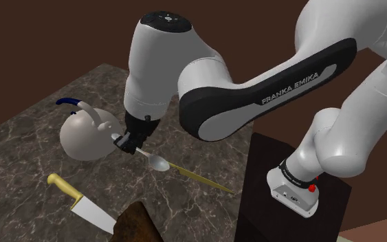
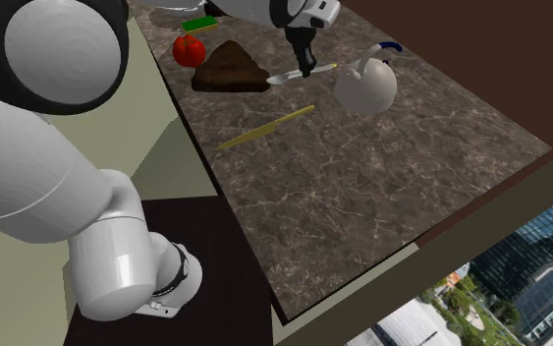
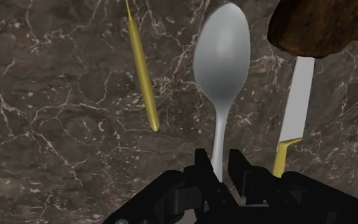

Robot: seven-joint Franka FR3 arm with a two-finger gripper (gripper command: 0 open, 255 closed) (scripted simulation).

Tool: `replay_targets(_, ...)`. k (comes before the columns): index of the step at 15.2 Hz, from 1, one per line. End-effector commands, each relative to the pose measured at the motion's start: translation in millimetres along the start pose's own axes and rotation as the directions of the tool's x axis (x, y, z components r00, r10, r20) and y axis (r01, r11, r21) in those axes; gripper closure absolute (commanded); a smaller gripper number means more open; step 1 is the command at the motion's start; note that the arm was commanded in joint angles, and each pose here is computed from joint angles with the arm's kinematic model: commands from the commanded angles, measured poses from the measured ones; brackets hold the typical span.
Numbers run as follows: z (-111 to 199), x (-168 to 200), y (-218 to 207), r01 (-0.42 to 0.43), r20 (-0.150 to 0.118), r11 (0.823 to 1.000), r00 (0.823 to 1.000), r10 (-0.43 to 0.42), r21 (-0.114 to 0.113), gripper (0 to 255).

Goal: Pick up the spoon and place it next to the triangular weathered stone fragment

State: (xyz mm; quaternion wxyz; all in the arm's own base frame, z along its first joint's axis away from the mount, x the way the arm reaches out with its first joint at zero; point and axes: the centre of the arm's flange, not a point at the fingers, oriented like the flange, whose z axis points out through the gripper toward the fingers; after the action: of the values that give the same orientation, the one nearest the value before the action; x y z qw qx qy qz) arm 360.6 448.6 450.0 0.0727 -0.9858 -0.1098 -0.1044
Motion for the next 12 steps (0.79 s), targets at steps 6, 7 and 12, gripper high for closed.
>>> replay_targets(6,35.5,-8.9,0.8,-0.001,0.0,1.0,1.0,0.001,0.0,255)
replay_targets(7,40.6,-10.1,1.5,-0.001,0.0,1.0,1.0,0.001,0.0,255)
replay_targets(12,66.1,-15.9,4.6,-0.001,0.0,1.0,1.0,0.001,0.0,255)
